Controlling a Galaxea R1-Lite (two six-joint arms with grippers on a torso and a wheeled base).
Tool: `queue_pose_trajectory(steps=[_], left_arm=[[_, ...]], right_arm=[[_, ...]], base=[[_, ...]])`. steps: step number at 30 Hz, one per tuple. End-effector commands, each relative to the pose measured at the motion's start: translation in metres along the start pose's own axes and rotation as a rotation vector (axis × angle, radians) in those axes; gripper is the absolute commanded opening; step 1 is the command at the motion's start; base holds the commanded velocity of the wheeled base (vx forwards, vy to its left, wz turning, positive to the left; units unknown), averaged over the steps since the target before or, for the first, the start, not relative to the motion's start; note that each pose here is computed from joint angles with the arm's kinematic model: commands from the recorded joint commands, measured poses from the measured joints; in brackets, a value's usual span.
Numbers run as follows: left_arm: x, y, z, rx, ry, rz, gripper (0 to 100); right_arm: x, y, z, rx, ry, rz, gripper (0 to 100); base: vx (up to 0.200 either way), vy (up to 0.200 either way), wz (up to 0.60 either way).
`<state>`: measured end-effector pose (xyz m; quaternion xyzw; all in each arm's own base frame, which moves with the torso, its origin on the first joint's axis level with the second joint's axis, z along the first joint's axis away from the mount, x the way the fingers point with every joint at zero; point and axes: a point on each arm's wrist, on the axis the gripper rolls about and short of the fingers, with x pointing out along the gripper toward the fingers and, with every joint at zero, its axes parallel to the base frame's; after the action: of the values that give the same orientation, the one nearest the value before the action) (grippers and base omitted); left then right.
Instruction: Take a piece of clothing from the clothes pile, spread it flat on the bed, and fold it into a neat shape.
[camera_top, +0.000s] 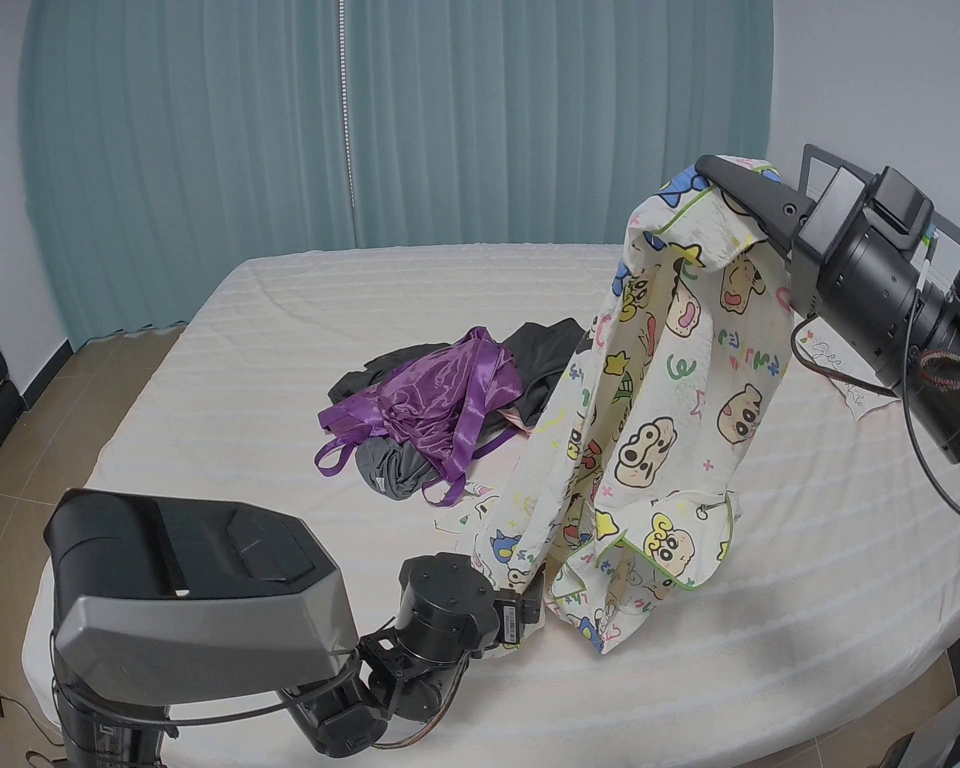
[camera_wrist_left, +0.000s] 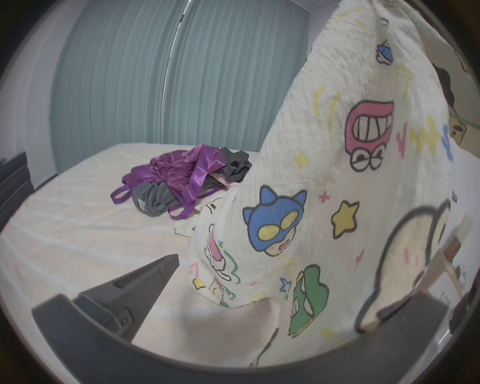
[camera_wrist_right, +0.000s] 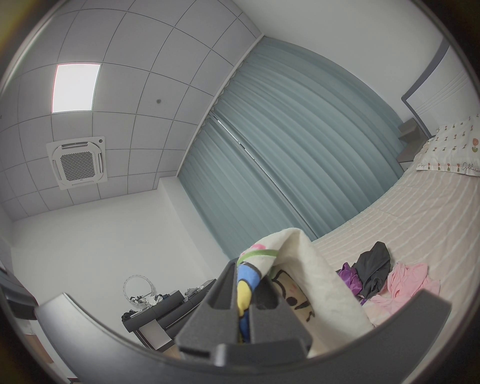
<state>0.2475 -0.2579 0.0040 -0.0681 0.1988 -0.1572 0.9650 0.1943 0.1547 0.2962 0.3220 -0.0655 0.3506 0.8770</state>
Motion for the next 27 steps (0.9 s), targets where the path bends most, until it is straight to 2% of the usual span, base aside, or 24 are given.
queue_pose_trajectory(steps=[1, 5, 7, 10, 13, 15, 16, 17, 21, 23, 25, 27], left_arm=[[0.001, 0.001, -0.003, -0.064, 0.009, -0.009, 0], [-0.002, 0.007, -0.005, -0.122, 0.022, 0.004, 0], [-0.004, 0.016, 0.0, -0.157, 0.013, 0.013, 0], [-0.014, 0.033, 0.013, -0.211, -0.042, 0.004, 0], [-0.03, 0.049, 0.036, -0.254, -0.148, 0.003, 0], [-0.031, 0.05, 0.038, -0.256, -0.158, 0.005, 0], [-0.041, 0.067, 0.06, -0.243, -0.232, 0.046, 0], [-0.048, 0.074, 0.073, -0.251, -0.271, 0.06, 0], [-0.069, 0.085, 0.11, -0.284, -0.401, 0.067, 0], [-0.079, 0.089, 0.118, -0.27, -0.428, 0.107, 0], [-0.089, 0.091, 0.13, -0.263, -0.491, 0.172, 0], [-0.097, 0.093, 0.145, -0.262, -0.552, 0.188, 0]], right_arm=[[-0.001, -0.003, -0.002, 0.002, 0.003, -0.016, 0], [-0.002, -0.007, 0.0, -0.003, -0.005, -0.035, 0], [-0.003, -0.01, 0.0, -0.007, -0.004, -0.046, 0], [-0.009, -0.017, -0.001, -0.014, 0.004, -0.079, 0], [-0.018, -0.033, -0.007, -0.027, 0.025, -0.141, 0], [-0.019, -0.035, -0.007, -0.028, 0.026, -0.147, 0], [-0.03, -0.051, -0.014, -0.037, 0.051, -0.21, 0], [-0.035, -0.058, -0.017, -0.04, 0.065, -0.239, 0], [-0.041, -0.074, -0.02, -0.053, 0.074, -0.311, 0], [-0.043, -0.08, -0.017, -0.065, 0.064, -0.338, 0], [-0.046, -0.085, -0.012, -0.085, 0.048, -0.359, 0], [-0.045, -0.088, -0.006, -0.105, 0.029, -0.373, 0]], base=[[0.0, 0.0, 0.0], [0.0, 0.0, 0.0], [0.0, 0.0, 0.0], [0.0, 0.0, 0.0], [0.0, 0.0, 0.0], [0.0, 0.0, 0.0], [0.0, 0.0, 0.0], [0.0, 0.0, 0.0], [0.0, 0.0, 0.0], [0.0, 0.0, 0.0], [0.0, 0.0, 0.0], [0.0, 0.0, 0.0]])
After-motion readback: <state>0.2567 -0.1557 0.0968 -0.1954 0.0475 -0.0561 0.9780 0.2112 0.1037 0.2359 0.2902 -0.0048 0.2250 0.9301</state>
